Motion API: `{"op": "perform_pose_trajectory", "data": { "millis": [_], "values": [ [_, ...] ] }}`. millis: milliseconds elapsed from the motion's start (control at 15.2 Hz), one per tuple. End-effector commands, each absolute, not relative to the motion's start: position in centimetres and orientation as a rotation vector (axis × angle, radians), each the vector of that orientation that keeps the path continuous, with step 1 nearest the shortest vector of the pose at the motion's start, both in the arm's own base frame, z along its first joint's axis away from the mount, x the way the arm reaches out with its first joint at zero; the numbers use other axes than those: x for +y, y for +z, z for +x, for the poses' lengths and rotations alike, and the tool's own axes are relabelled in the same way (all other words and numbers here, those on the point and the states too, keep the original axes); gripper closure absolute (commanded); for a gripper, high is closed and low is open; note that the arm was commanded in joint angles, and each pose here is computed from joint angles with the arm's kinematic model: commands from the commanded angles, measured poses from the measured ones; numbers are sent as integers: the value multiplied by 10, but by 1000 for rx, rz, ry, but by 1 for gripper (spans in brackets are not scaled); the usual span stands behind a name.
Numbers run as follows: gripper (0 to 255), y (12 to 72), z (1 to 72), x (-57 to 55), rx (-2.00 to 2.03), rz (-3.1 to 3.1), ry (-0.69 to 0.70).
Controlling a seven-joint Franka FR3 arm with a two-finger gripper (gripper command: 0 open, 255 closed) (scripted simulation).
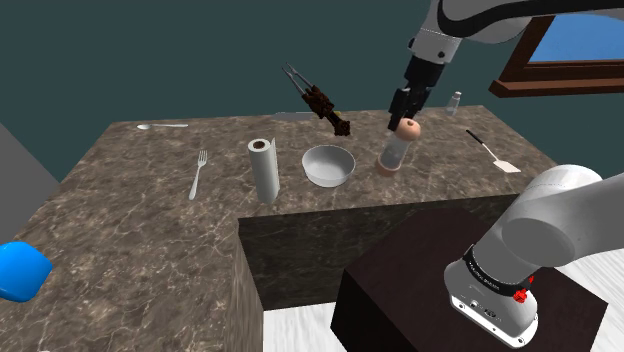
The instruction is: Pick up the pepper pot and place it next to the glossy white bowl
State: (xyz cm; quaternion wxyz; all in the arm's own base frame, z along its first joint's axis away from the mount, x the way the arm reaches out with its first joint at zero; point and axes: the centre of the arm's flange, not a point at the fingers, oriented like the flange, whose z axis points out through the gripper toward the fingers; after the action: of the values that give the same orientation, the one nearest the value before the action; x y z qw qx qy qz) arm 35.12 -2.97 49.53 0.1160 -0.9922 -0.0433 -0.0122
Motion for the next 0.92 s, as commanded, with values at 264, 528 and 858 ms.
{"op": "perform_pose_trajectory", "data": {
  "millis": [264,528,858],
  "values": [
    [255,464,351,-29,-127,-2906,-37],
    [255,443,351,-29,-127,-2906,-37],
    [255,416,351,-29,-127,-2906,-37]
  ]
}}
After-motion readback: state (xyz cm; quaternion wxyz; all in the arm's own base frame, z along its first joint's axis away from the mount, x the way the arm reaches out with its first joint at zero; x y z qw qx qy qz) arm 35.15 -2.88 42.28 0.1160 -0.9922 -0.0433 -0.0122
